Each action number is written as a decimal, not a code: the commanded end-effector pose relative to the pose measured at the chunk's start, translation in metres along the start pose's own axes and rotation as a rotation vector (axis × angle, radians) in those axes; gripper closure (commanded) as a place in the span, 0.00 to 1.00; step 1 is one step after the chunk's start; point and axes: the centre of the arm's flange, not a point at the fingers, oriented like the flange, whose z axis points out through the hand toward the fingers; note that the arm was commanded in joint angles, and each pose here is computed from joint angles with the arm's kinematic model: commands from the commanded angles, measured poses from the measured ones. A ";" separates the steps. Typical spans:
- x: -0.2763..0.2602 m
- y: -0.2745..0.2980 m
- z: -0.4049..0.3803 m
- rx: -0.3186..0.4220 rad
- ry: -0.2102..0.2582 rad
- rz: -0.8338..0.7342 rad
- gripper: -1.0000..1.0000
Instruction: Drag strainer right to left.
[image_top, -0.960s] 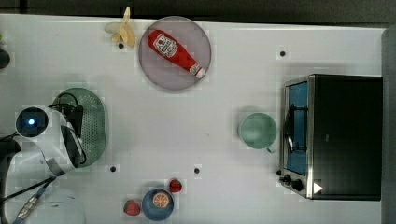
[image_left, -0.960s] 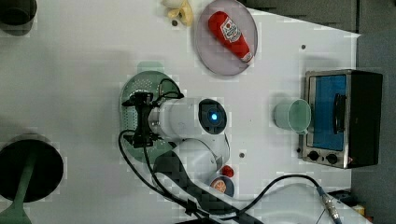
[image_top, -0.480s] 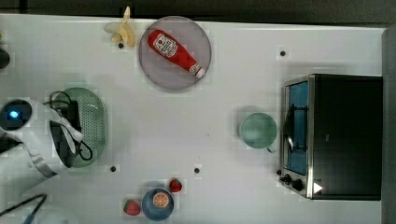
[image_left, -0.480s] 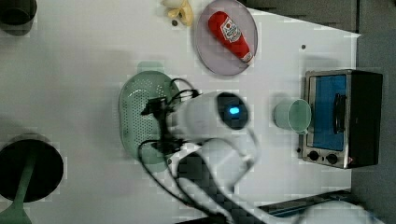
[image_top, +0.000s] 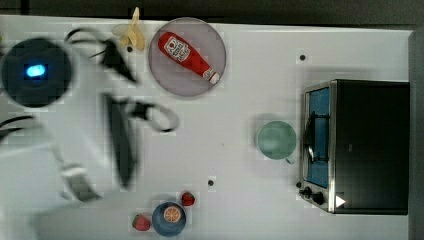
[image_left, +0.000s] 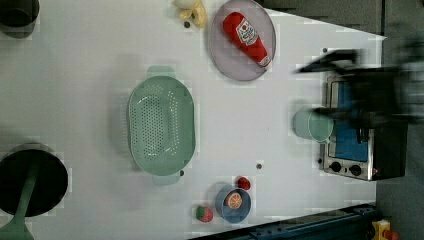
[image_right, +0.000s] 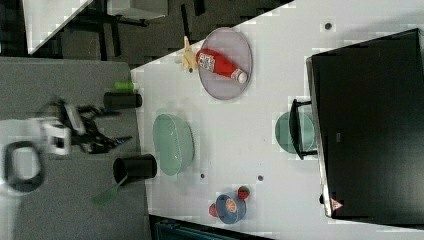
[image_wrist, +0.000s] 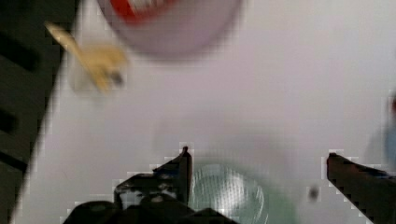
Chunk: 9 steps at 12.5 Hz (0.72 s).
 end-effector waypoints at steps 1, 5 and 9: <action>0.126 0.077 -0.051 -0.074 0.028 -0.153 0.00; 0.186 0.145 -0.084 -0.088 0.000 -0.207 0.00; 0.186 0.147 -0.074 -0.106 -0.013 -0.206 0.00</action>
